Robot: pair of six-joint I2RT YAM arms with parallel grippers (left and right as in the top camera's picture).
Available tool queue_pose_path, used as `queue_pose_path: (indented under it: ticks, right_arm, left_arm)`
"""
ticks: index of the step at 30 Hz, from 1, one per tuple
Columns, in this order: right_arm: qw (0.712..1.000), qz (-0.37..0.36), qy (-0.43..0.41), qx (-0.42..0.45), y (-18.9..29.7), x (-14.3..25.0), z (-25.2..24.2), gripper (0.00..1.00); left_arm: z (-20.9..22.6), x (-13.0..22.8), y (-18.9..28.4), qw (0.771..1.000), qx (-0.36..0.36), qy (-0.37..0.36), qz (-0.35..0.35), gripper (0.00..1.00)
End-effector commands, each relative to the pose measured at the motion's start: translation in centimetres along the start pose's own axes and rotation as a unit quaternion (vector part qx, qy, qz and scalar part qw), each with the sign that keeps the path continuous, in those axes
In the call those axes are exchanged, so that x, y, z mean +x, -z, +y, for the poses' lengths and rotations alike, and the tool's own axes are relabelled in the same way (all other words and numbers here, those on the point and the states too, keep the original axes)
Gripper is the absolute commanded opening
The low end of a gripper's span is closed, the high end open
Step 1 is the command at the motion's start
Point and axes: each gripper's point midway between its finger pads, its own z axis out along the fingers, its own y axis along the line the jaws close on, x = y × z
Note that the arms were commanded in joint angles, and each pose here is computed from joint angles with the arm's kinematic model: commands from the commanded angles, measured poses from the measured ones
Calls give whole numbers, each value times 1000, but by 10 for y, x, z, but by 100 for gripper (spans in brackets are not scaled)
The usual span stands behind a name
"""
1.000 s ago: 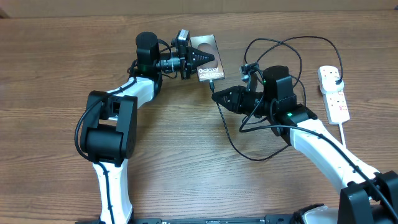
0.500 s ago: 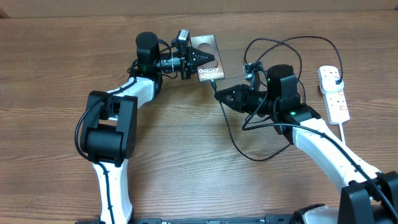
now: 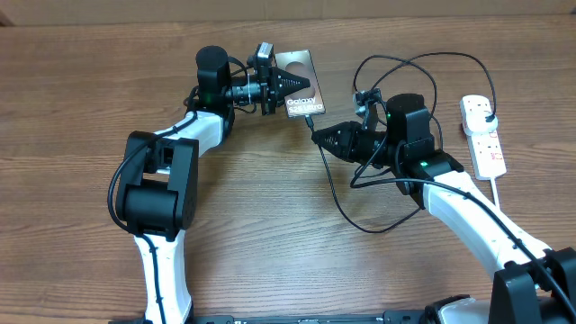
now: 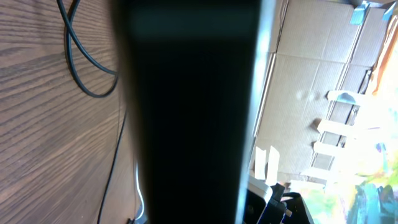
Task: Plug charger to phone and switch on socket
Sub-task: 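Align the USB-C plug under the phone's bottom port with the right gripper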
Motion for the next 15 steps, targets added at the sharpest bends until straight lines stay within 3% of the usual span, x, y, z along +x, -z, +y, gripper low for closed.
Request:
queue_pose_path:
  ticks: [1,15]
  right_arm:
    - [1000,-22,5,16,-1,-9,-3,4]
    - [998,-53,9,28,-4,-18,-2,4]
  left_arm:
    - [-18,1,1,1000,8,-27,9,4]
    - [-19,4,1,999,9,-29,17,4]
